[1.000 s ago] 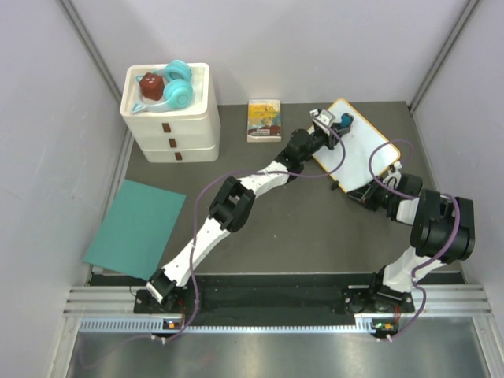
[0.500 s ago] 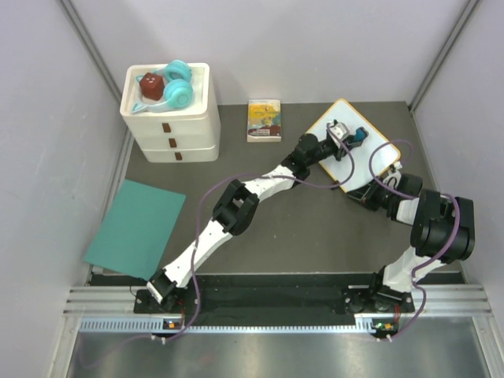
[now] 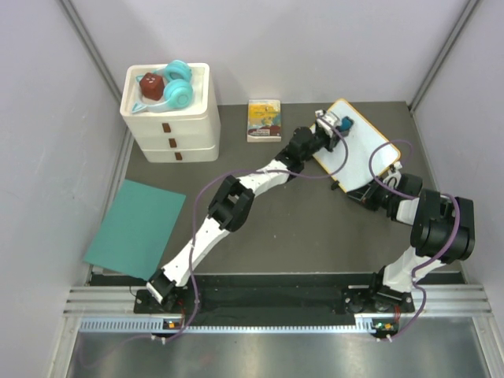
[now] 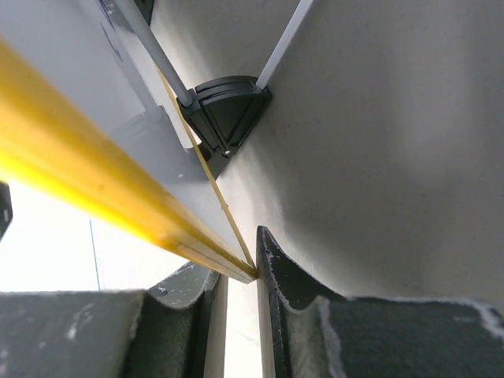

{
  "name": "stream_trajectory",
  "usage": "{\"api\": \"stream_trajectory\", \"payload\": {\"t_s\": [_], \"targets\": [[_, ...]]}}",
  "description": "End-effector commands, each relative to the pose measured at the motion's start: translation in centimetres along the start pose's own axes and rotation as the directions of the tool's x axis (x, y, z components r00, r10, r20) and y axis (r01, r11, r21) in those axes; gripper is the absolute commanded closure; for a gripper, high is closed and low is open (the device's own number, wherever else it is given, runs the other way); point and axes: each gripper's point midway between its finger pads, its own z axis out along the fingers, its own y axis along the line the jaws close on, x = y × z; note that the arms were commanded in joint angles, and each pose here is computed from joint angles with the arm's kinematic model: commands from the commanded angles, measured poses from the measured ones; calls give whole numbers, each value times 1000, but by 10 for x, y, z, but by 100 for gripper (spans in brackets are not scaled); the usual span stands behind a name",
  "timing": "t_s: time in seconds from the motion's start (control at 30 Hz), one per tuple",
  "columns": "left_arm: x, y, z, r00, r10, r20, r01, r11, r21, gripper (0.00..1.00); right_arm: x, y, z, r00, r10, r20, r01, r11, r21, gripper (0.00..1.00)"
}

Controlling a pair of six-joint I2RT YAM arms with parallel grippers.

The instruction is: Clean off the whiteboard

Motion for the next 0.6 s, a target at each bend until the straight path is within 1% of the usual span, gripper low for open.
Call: {"api": "stream_trajectory", "payload": {"t_s": [0.0, 0.07, 0.1, 0.13, 0.17, 0.27, 0.4, 0.57], "targets": [[15, 91, -26, 993, -63, -101, 42, 978, -204, 100, 32, -5, -1, 995, 43, -92, -40, 999, 29, 100], [14, 96, -30, 990, -58, -126, 36, 985, -170, 100, 33, -4, -2, 995, 41, -95, -39, 999, 20, 100], [20, 95, -34, 984, -66, -165, 41, 988, -152, 100, 31, -2, -1, 995, 30, -90, -29, 1000, 6, 100], [20, 95, -36, 981, -64, -181, 39, 990, -137, 100, 36, 0, 1, 994, 31, -105, -33, 999, -9, 100], [16, 88, -39, 979, -40, -202, 22, 996, -91, 100, 37, 3, 2, 994, 22, -110, -25, 999, -26, 100], [16, 79, -50, 968, 7, -253, -16, 999, -35, 100, 37, 4, 4, 994, 16, -108, -18, 1000, -18, 100], [7, 70, -61, 960, 40, -275, -38, 999, 13, 100, 36, 4, 3, 995, 14, -103, -15, 1000, -10, 100], [-22, 60, -70, 964, 79, -254, -67, 996, 55, 100, 36, 3, 3, 994, 17, -104, -18, 1000, -6, 100]]}}
